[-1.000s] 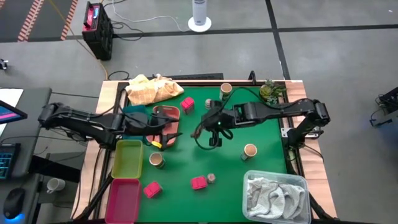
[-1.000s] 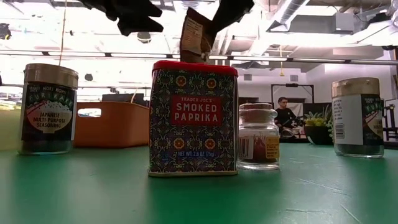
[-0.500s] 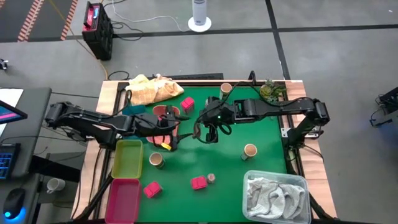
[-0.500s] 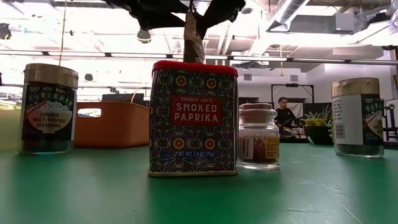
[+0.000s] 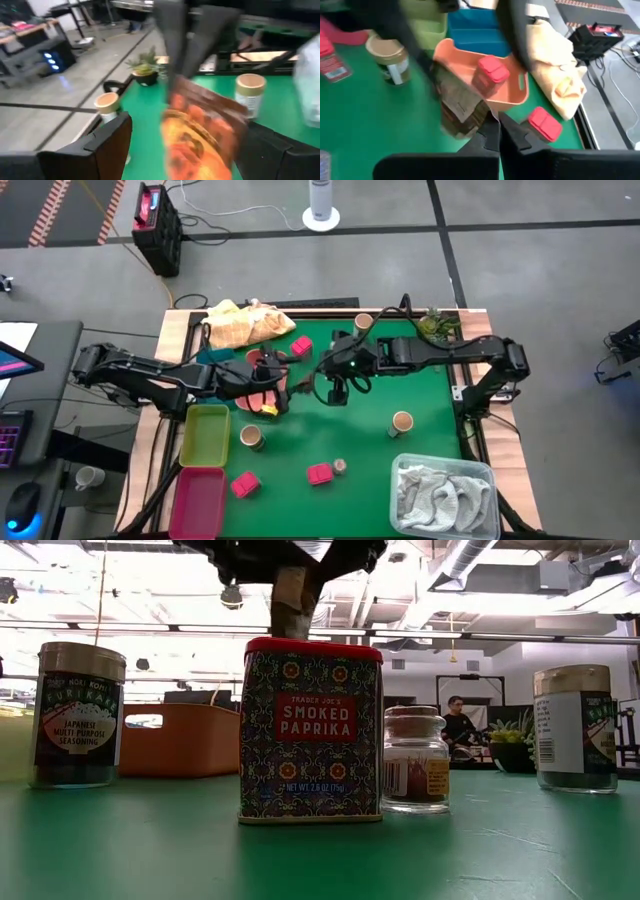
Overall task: Sort spices by type
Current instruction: Put the orange seasoning pack into the blue bin, then put the bottom left gold seasoning bottle into the yellow bin
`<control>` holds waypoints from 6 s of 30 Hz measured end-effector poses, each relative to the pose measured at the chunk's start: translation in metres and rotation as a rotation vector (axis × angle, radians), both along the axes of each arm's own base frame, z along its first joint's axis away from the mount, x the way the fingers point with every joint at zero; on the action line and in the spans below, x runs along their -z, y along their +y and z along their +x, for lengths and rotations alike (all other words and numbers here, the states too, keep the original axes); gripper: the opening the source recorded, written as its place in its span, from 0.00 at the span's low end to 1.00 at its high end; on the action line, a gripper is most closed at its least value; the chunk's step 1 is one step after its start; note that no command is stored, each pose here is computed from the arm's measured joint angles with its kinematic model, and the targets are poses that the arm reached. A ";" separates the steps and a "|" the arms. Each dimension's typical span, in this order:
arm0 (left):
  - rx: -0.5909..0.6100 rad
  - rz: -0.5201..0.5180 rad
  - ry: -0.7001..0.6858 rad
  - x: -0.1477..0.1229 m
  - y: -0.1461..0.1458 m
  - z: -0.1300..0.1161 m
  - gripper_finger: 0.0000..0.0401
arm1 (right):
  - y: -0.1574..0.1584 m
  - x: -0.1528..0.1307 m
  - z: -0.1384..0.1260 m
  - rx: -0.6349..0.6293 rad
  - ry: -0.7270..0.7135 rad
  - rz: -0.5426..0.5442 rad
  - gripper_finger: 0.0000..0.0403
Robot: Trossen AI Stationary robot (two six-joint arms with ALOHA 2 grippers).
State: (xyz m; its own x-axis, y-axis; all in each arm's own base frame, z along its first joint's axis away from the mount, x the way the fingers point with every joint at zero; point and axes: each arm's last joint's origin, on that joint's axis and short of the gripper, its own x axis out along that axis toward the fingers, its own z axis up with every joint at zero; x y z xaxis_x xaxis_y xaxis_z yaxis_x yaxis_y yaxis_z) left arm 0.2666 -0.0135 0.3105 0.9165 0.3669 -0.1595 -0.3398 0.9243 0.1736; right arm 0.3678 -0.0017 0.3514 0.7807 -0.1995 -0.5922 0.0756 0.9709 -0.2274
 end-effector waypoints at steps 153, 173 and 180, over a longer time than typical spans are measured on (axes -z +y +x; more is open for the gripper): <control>-0.559 -0.147 0.265 0.075 -0.008 -0.122 0.46 | 0.067 0.039 -0.002 -0.076 -0.021 0.141 0.47; 0.220 -0.354 0.370 0.055 -0.116 -0.081 0.62 | 0.061 0.042 -0.006 0.090 -0.002 0.037 0.47; 0.229 -0.140 0.563 0.044 -0.133 -0.063 0.77 | 0.062 0.042 -0.006 0.088 0.000 0.037 0.47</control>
State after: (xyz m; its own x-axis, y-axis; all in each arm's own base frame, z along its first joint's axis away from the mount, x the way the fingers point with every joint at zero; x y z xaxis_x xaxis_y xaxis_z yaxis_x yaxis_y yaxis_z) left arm 0.2037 -0.1467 0.2668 0.7306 0.1119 -0.6736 -0.0223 0.9899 0.1402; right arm 0.3617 0.0604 0.3090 0.7613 -0.2449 -0.6004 0.1607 0.9683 -0.1913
